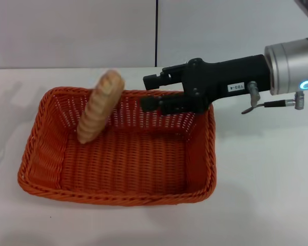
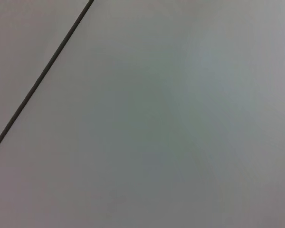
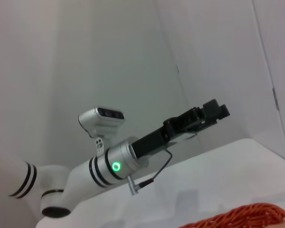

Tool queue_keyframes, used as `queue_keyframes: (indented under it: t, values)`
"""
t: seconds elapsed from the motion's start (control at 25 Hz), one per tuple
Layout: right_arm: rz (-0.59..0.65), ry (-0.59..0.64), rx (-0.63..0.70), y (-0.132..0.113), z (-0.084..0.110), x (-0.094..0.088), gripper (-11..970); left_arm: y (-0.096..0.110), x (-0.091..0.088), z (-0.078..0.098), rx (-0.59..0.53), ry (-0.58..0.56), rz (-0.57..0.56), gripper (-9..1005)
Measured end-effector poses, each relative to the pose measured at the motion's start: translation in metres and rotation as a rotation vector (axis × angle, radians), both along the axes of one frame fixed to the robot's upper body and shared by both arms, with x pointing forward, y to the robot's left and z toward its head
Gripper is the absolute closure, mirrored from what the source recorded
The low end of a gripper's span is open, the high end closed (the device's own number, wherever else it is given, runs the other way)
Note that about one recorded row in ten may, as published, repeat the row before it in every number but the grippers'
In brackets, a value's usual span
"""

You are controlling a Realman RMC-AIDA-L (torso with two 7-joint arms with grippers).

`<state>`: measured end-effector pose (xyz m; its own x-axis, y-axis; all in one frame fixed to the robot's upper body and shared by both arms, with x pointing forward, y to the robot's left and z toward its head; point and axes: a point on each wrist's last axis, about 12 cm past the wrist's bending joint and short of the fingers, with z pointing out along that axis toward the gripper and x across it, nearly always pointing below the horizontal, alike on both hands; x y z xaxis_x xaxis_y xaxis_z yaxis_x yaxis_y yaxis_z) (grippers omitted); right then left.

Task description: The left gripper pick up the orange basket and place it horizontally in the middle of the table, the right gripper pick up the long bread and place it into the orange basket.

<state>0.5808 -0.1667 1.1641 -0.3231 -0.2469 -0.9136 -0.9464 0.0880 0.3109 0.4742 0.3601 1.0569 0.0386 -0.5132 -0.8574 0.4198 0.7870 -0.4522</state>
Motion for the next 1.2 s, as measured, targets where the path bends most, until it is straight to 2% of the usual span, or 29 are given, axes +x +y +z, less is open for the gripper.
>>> queue_keyframes:
  t: [0.2, 0.24, 0.28, 0.4, 0.44, 0.48, 0.6, 0.64, 0.68, 0.76, 0.8, 0.84, 0.88, 1.04, 1.2]
  values:
    - [-0.087, -0.039, 0.071, -0.024, 0.0, -0.002, 365, 0.001, -0.002, 0.0, -0.003, -0.001, 0.004, 214]
    - [-0.138, -0.064, 0.117, -0.038, -0.002, -0.005, 366, 0.001, -0.002, 0.0, -0.004, -0.002, 0.005, 214]
    - [-0.138, -0.064, 0.117, -0.038, -0.002, -0.005, 366, 0.001, -0.002, 0.0, -0.007, -0.004, 0.008, 214]
    - [-0.253, -0.113, 0.197, -0.067, -0.006, -0.012, 366, 0.001, -0.002, 0.0, -0.018, -0.011, 0.023, 213]
    - [-0.344, -0.162, 0.248, -0.089, -0.01, -0.018, 366, 0.001, -0.003, 0.0, -0.021, -0.014, 0.029, 213]
    - [-0.344, -0.162, 0.248, -0.089, -0.01, -0.018, 366, 0.002, -0.003, 0.0, -0.025, -0.019, 0.036, 213]
    - [-0.497, -0.242, 0.324, -0.121, -0.018, -0.03, 366, 0.004, -0.003, 0.002, -0.031, -0.035, 0.06, 214]
    - [-0.607, -0.294, 0.359, -0.142, -0.027, -0.042, 366, 0.005, -0.003, 0.002, -0.026, -0.049, 0.081, 214]
    - [-0.607, -0.294, 0.359, -0.142, -0.027, -0.042, 366, 0.005, -0.003, 0.002, -0.026, -0.049, 0.081, 215]
    - [-0.727, -0.352, 0.38, -0.162, -0.039, -0.056, 366, 0.007, -0.003, 0.003, -0.017, -0.063, 0.102, 216]
    - [-0.847, -0.405, 0.397, -0.18, -0.05, -0.069, 366, 0.008, -0.003, 0.003, -0.011, -0.074, 0.119, 216]
    - [-0.903, -0.425, 0.407, -0.186, -0.055, -0.075, 366, 0.009, -0.004, 0.004, -0.006, -0.085, 0.134, 217]
    - [-0.903, -0.425, 0.407, -0.186, -0.055, -0.075, 366, 0.009, -0.005, 0.004, 0.002, -0.099, 0.151, 218]
    - [-1.156, -0.512, 0.439, -0.211, -0.074, -0.098, 366, 0.008, -0.009, 0.005, 0.052, -0.159, 0.216, 220]
    - [-1.315, -0.559, 0.44, -0.222, -0.085, -0.111, 366, 0.007, -0.014, 0.005, 0.073, -0.21, 0.29, 222]
